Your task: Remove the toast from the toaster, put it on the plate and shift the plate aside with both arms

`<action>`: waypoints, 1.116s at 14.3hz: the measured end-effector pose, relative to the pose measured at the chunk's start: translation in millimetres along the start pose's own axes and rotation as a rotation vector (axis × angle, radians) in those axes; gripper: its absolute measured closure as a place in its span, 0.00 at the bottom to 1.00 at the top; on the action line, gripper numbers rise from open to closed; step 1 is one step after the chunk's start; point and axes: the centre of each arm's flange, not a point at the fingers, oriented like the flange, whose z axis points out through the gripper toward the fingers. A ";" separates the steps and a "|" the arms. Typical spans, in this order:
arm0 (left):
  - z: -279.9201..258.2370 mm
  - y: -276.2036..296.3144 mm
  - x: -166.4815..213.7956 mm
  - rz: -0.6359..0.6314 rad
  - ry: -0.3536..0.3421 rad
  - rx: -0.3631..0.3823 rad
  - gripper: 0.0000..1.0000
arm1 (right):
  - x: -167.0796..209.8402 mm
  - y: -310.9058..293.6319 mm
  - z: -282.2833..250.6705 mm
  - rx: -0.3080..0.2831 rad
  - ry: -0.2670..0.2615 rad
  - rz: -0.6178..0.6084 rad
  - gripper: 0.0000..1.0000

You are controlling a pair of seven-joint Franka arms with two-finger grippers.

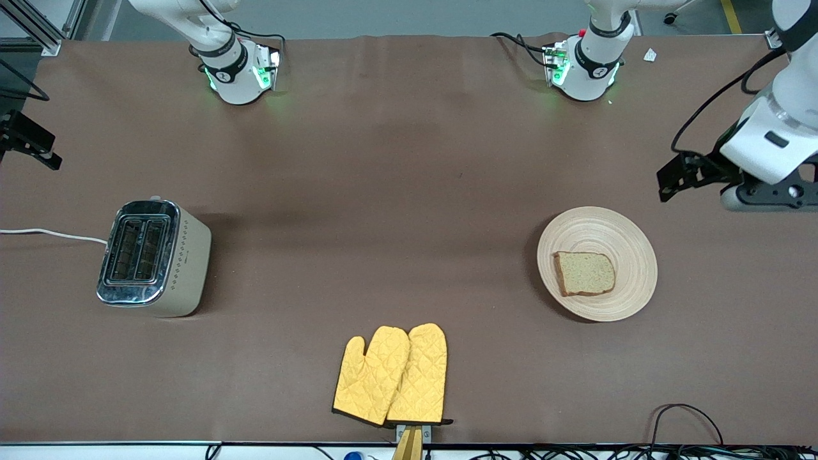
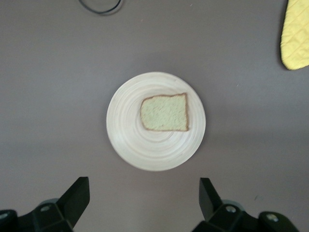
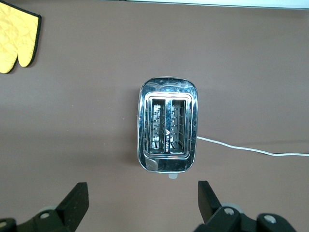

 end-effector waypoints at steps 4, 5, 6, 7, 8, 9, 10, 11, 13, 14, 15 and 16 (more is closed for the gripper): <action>-7.7 -5.5 -15.6 -0.003 -0.029 0.008 0.00 | 0.0 0.1 0.0 0.000 0.000 0.000 0.00; -5.8 -2.4 -17.7 0.003 -0.034 0.009 0.00 | 0.0 0.1 0.0 0.000 0.000 0.000 0.00; -3.8 1.1 -20.9 0.010 -0.040 0.010 0.00 | 0.0 0.1 0.0 0.000 0.000 0.000 0.00; -3.0 4.5 -24.5 0.016 -0.043 0.011 0.00 | 0.0 0.1 0.0 0.000 0.000 0.000 0.00; -3.9 7.0 -28.7 0.019 -0.044 0.003 0.00 | 0.0 0.2 0.1 0.000 0.000 0.000 0.00; -6.0 7.8 -32.4 0.019 -0.043 -0.010 0.00 | 0.0 0.2 0.1 0.000 0.000 0.000 0.00; -8.9 6.6 -35.5 0.015 -0.040 -0.018 0.00 | 0.0 0.2 0.1 0.000 0.000 0.000 0.00; -11.5 4.6 -37.9 0.011 -0.038 -0.023 0.00 | 0.0 0.2 0.1 0.000 0.000 0.000 0.00; -14.5 2.2 -42.3 0.008 -0.047 -0.023 0.00 | 0.0 0.2 0.1 0.000 0.000 0.000 0.00; -15.3 1.8 -44.3 0.008 -0.054 -0.022 0.00 | 0.0 0.2 0.1 0.000 0.000 0.000 0.00; -17.1 1.5 -45.6 0.007 -0.055 -0.022 0.00 | 0.0 0.2 0.1 0.000 0.000 0.000 0.00; -20.0 0.8 -46.0 0.006 -0.050 -0.022 0.00 | 0.0 0.2 0.1 0.000 0.000 0.000 0.00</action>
